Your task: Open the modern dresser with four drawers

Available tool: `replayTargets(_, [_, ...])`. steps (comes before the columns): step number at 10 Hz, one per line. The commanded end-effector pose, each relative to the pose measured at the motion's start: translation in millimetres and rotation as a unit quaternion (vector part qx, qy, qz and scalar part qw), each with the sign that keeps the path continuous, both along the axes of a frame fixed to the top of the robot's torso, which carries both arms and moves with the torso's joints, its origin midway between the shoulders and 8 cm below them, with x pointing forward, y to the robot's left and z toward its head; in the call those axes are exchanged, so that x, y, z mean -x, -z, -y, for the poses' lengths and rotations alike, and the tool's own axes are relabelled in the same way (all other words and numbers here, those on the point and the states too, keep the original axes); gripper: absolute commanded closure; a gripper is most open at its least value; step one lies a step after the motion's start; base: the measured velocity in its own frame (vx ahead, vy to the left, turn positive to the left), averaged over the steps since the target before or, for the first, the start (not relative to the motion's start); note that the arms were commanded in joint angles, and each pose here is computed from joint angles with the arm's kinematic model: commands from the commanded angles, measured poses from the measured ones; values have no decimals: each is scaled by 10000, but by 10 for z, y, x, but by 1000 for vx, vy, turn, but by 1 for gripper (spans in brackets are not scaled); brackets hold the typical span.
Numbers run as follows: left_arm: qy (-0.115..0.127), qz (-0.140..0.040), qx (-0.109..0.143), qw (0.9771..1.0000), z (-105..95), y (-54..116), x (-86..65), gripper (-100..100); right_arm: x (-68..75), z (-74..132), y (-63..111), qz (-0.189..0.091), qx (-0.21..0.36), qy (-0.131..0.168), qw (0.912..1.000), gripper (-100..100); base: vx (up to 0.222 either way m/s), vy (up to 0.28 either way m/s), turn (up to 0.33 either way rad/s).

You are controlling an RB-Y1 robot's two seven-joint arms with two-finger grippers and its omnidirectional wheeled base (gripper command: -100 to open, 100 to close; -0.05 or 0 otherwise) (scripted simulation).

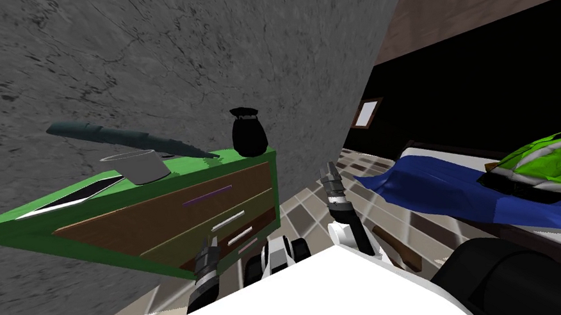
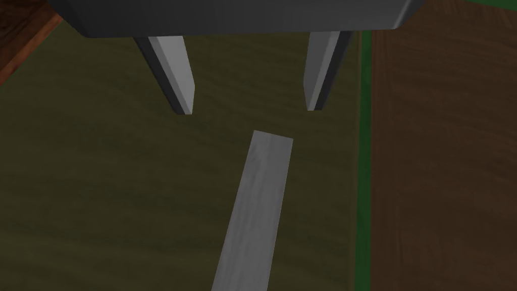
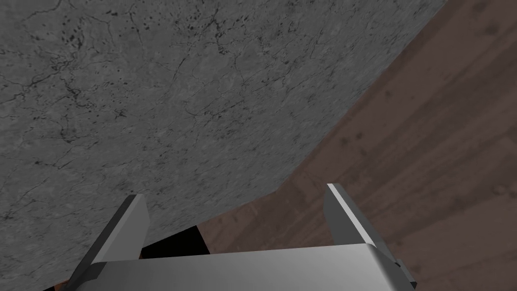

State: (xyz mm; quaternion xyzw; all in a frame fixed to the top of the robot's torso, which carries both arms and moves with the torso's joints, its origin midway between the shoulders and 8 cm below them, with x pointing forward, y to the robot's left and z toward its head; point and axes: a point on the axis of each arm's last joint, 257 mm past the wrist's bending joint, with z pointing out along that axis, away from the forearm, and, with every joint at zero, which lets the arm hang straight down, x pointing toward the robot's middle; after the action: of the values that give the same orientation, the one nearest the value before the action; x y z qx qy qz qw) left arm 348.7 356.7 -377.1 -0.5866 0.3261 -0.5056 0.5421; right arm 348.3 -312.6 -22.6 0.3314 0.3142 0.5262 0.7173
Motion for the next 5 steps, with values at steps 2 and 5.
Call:
replayTargets(2, [24, 9, -4, 10000, -7, -31, -10, 100, 0, 0, 0, 0, 0, 0, 10000, 0, -36, -34, 91])
replayTargets(5, [30, 9, -4, 10000, -9, -38, -15, 100, 0, 0, 0, 1, 0, 0, 10000, 0, -53, -15, -3])
